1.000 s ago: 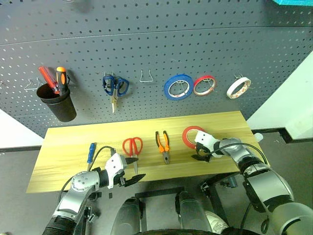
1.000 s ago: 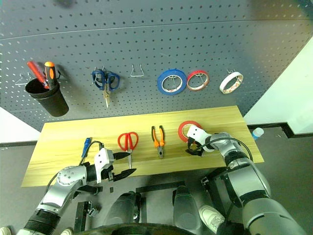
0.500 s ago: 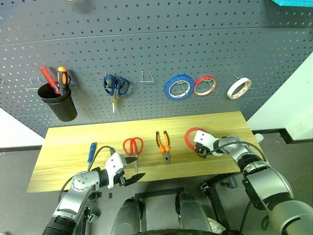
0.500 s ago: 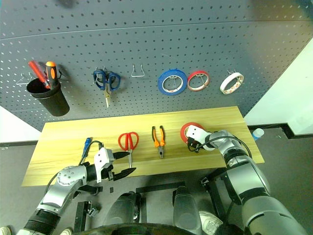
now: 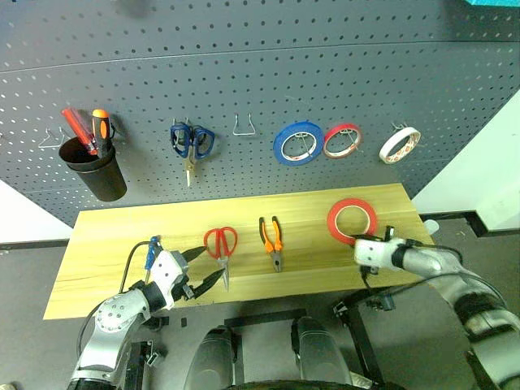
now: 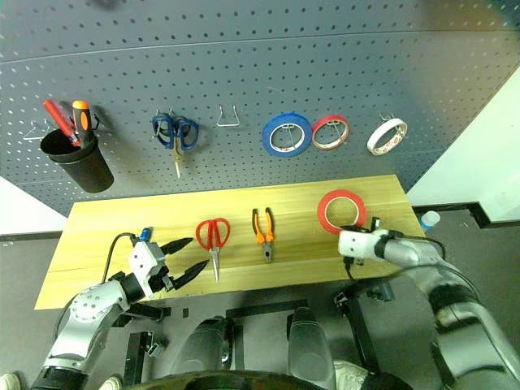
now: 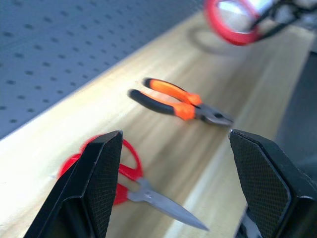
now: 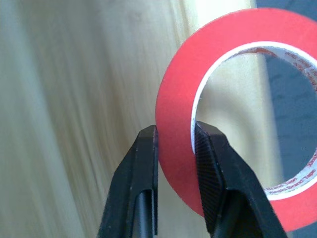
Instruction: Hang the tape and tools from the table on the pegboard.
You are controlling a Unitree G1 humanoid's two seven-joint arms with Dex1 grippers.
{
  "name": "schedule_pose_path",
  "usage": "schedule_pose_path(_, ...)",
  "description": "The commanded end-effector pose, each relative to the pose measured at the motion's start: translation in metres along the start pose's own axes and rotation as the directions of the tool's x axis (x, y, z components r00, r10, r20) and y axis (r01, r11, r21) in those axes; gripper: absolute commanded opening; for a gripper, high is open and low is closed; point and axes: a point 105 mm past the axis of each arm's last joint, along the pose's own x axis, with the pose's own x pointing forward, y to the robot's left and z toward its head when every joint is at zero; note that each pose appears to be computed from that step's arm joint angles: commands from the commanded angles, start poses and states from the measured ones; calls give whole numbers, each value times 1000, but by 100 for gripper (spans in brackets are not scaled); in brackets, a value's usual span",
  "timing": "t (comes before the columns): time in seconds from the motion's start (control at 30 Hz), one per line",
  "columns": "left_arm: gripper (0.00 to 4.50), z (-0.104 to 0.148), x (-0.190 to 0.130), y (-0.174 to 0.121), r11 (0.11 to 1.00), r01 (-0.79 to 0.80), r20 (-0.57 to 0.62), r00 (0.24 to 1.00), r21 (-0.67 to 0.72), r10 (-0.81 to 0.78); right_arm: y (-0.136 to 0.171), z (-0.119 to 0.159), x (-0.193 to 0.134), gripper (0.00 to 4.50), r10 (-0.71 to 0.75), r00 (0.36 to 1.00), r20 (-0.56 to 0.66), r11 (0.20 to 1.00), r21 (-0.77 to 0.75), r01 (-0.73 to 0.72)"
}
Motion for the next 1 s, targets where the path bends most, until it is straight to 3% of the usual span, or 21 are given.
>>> schedule_pose_path(0.03,360,24,3,8,1000,-24,115,993,15,23,-39,23,-18,69,-209,972,103,951,-208,227)
schedule_pose_path(0.2,360,36,13,12,999,32,153,988,25,-35,-88,39,-40,69,-401,897,186,823,-356,442)
schedule_pose_path(0.37,360,38,19,17,998,45,157,986,33,-50,-129,53,-45,69,-457,856,241,749,-414,517)
schedule_pose_path(0.5,360,39,22,13,998,59,165,984,35,-64,-147,48,-29,69,-437,870,226,778,-391,492)
schedule_pose_path(0.83,360,51,17,6,996,67,198,977,53,-77,-144,40,13,69,-291,938,186,874,-347,340)
schedule_pose_path(1.0,360,54,14,3,996,70,201,976,54,-79,-143,37,17,219,-272,945,179,887,-335,319)
